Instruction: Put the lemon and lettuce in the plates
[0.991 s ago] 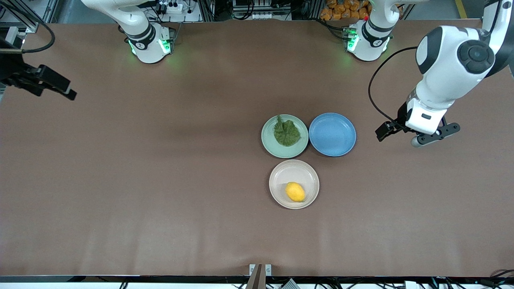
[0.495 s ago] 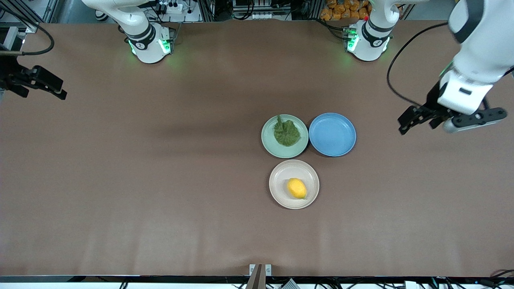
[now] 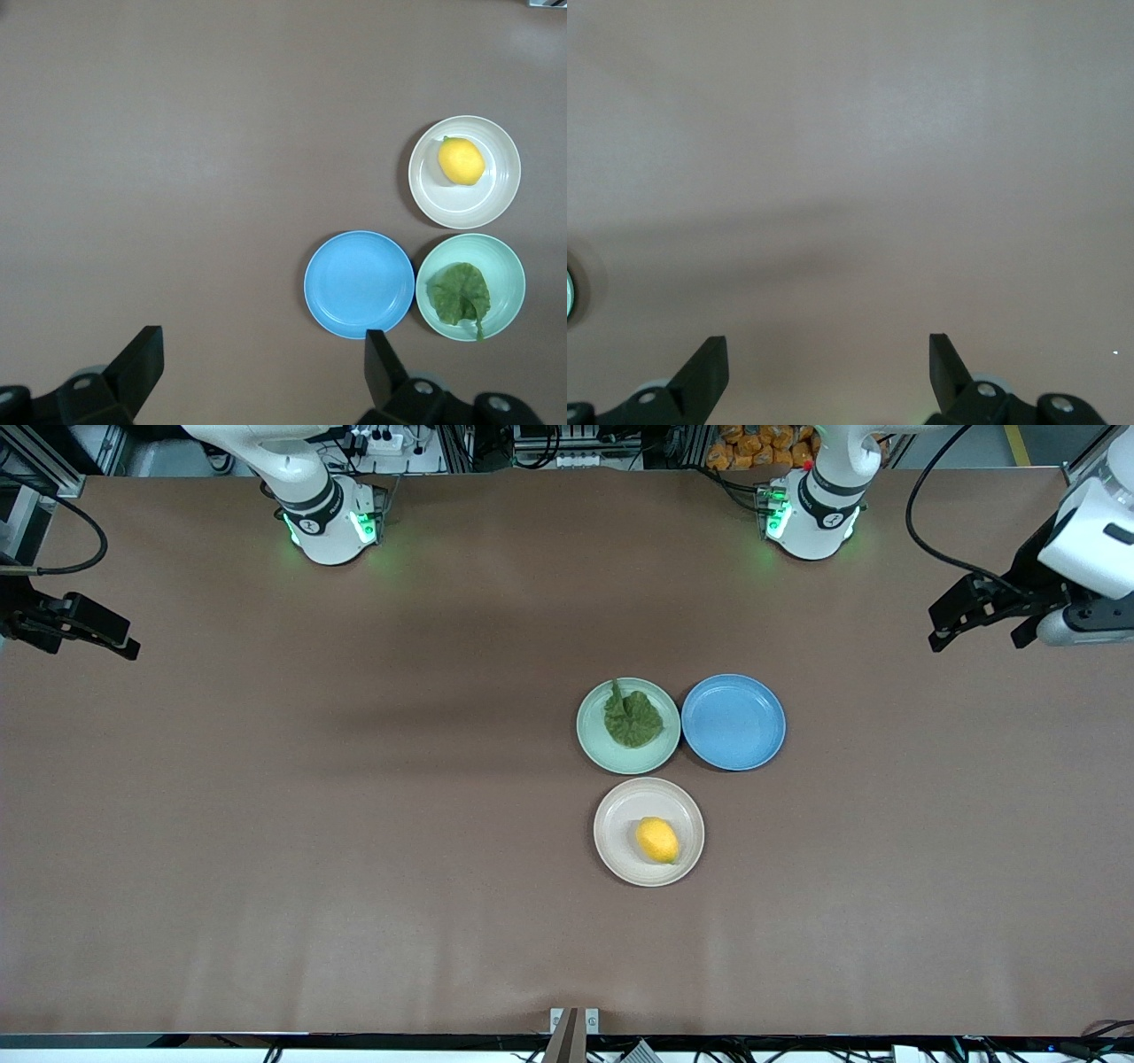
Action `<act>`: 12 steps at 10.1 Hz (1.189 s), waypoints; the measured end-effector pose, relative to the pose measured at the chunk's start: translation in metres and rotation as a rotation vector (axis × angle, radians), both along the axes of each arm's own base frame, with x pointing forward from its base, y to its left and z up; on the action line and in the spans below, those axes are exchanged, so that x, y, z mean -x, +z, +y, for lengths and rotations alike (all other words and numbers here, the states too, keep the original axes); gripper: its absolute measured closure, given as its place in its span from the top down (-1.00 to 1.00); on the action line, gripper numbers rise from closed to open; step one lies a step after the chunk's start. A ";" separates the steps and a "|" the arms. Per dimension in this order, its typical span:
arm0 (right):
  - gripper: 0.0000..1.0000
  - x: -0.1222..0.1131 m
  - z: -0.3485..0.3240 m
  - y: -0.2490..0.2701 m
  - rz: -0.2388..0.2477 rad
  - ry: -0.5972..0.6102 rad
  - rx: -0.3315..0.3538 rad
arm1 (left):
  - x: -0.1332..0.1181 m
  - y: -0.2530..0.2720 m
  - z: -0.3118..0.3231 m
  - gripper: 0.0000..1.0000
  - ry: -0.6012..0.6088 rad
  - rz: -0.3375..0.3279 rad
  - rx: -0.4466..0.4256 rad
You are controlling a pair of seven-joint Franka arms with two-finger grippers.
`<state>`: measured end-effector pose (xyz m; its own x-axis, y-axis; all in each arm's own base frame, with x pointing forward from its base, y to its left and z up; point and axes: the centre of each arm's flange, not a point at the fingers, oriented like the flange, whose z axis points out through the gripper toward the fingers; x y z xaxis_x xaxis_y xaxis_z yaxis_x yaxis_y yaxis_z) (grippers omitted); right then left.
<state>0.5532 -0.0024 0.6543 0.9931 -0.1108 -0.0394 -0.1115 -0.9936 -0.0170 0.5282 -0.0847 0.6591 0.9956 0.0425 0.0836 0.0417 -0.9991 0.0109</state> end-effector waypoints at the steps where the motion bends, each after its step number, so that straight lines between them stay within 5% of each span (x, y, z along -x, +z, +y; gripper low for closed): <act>1: 1.00 0.001 -0.001 0.001 -0.004 -0.001 0.000 | 0.001 0.004 0.000 1.00 0.000 0.001 0.000; 12: 1.00 0.009 0.015 0.001 -0.011 0.160 0.003 | 0.008 0.000 -0.001 1.00 -0.005 0.063 -0.010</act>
